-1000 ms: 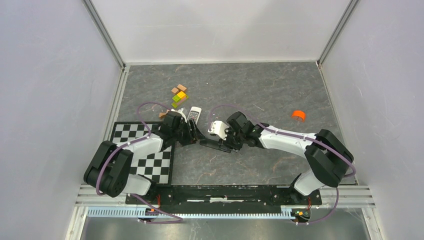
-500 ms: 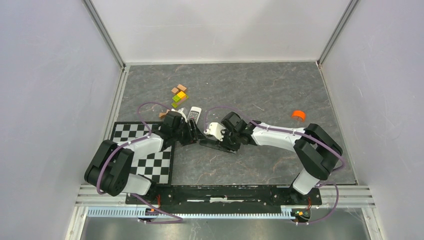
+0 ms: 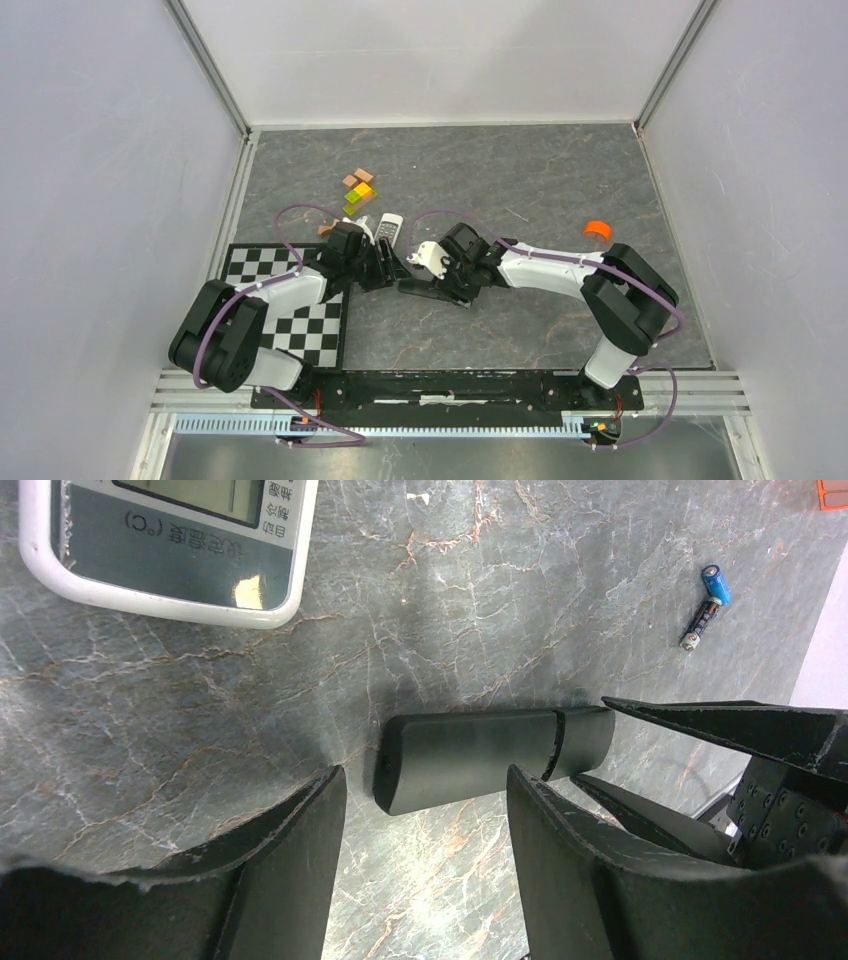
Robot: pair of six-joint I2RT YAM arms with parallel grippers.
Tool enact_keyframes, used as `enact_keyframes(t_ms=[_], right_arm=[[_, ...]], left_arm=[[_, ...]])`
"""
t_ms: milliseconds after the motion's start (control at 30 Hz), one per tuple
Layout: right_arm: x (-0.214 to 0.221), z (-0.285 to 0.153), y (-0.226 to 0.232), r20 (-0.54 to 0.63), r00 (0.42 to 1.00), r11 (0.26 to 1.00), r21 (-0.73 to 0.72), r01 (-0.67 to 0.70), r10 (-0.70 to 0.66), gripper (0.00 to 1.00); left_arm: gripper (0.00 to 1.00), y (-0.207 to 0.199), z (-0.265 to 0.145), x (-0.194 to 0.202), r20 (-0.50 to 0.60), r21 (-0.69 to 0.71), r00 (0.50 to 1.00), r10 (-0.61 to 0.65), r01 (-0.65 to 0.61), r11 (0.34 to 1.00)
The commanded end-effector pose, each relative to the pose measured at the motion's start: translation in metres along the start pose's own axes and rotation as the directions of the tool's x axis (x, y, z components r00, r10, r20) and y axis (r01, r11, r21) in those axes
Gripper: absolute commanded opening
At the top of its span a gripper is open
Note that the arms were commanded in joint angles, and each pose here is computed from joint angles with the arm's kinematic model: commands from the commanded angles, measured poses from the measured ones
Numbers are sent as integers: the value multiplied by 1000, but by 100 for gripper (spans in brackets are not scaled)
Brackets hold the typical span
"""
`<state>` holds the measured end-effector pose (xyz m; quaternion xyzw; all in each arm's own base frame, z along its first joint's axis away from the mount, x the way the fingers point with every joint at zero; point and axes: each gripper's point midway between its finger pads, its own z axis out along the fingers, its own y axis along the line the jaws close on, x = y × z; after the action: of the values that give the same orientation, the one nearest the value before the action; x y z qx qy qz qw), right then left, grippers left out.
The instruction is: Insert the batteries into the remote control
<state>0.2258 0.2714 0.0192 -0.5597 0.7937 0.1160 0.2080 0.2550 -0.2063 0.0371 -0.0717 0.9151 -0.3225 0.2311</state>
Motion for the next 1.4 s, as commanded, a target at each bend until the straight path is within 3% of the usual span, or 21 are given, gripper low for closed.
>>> enact_keyframes(t_ms=[0, 333, 433, 533, 633, 700, 867, 1133, 1233, 1367], right_arm=[[-6, -3, -3, 5, 1000, 1000, 19, -16, 16, 56], [-36, -26, -8, 148, 987, 998, 9, -61, 59, 77], [-38, -37, -14, 215, 966, 989, 4, -149, 144, 80], [-34, -48, -30, 295, 907, 946, 25, -323, 301, 81], [-22, -52, -35, 344, 815, 862, 28, -505, 466, 76], [-8, -48, -34, 350, 735, 775, 38, -631, 582, 66], [1, -37, -23, 379, 577, 634, -34, -772, 723, 50], [2, -26, -18, 401, 484, 546, -48, -836, 778, 50], [1, -25, -19, 424, 462, 523, -32, -852, 779, 56], [0, -20, -21, 421, 457, 507, -8, -862, 784, 55]], left_arm=[[67, -6, -2, -14, 53, 16, 998, 26, -27, 1000], [68, -8, -3, -17, 63, 21, 998, 27, -28, 999], [68, -8, -3, -17, 65, 22, 997, 29, -30, 999], [68, -9, -3, -17, 65, 25, 997, 27, -29, 999], [68, -8, -3, -15, 64, 26, 998, 25, -27, 999], [68, -7, -2, -14, 58, 29, 998, 25, -27, 999], [64, -5, 2, -9, 40, 34, 999, 21, -22, 999], [60, -1, 6, -8, 31, 22, 999, 34, -34, 999], [57, -1, 9, -8, 24, 22, 999, 36, -36, 999], [55, -1, 9, -5, 14, 28, 999, 40, -40, 999]])
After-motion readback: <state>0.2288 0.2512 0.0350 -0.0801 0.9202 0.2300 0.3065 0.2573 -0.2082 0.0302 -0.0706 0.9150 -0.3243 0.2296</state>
